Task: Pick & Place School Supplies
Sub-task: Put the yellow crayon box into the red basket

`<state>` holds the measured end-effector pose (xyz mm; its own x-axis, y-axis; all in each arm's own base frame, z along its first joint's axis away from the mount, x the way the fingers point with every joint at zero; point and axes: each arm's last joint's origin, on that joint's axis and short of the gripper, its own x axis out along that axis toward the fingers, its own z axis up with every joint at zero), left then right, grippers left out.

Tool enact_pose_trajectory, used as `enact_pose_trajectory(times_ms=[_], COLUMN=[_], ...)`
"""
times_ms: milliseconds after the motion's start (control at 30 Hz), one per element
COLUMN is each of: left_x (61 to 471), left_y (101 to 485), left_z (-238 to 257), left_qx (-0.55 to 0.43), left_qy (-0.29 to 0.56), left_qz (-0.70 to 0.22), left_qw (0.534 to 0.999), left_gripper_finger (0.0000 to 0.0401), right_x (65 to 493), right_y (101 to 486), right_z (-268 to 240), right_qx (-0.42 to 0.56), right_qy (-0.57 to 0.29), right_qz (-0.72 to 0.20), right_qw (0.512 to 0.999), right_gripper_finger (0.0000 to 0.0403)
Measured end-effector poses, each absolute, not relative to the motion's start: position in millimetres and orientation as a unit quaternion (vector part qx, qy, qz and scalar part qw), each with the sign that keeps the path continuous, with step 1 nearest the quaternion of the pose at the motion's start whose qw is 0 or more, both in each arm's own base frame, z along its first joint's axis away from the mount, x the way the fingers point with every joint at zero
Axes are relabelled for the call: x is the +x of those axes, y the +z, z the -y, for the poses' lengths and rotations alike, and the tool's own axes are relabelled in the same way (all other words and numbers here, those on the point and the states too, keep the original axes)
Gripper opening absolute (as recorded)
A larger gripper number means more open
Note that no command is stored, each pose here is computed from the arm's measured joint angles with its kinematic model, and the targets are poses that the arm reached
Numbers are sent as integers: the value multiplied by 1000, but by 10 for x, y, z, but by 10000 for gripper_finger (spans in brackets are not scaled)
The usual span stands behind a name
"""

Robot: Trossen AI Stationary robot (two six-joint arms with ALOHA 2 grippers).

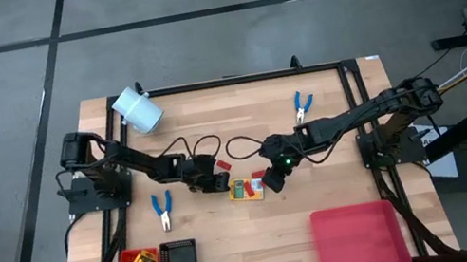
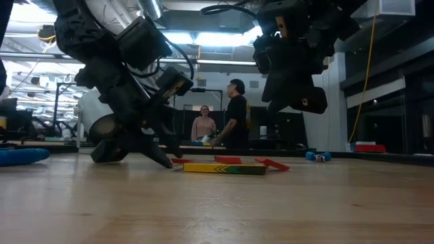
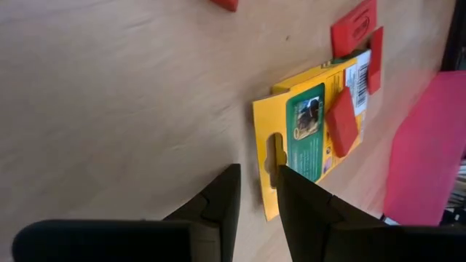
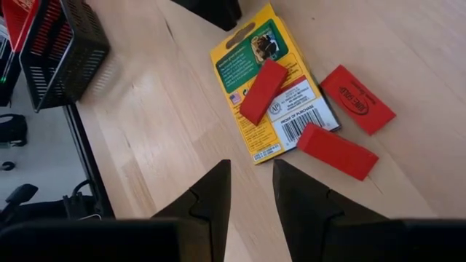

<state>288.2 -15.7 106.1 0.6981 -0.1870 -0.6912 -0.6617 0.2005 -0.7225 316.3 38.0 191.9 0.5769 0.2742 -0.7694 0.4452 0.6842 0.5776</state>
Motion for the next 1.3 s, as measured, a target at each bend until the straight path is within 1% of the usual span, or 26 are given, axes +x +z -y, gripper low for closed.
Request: enact_pose_trajectory(times_ms=[200,400,833,933,1033,1133,1300], left_x=[2890,2963,3020,3151,3283,3359,3418], left_y=[1067,1125,1108,1120,1148,1189,1275], left_z=[154,134,171,229,266,294,304], left_qx=[-605,-589,-568,-551,-517,-478,-438], left_qy=[172,174,178,160,156,173,193], left_qz=[-349,-347,-373,-393,-436,-472,-487], left_qw=[695,709,712,719,720,721,731], left_gripper_finger=[87,87,87,86,86,86,86], right_x=[3181,3191,3203,3210,3210,3210,3213], right_y=[1934,1944,1953,1960,1960,1962,1967], right_z=[-382,-381,-379,-380,-380,-397,-429], right_qx=[397,397,398,400,403,403,403], right_qy=[-49,-50,-52,-50,-52,-49,-45], right_qz=[-447,-440,-432,-428,-428,-427,-425], right_qw=[800,804,808,809,808,808,809], right_gripper_finger=[107,107,107,107,107,107,107])
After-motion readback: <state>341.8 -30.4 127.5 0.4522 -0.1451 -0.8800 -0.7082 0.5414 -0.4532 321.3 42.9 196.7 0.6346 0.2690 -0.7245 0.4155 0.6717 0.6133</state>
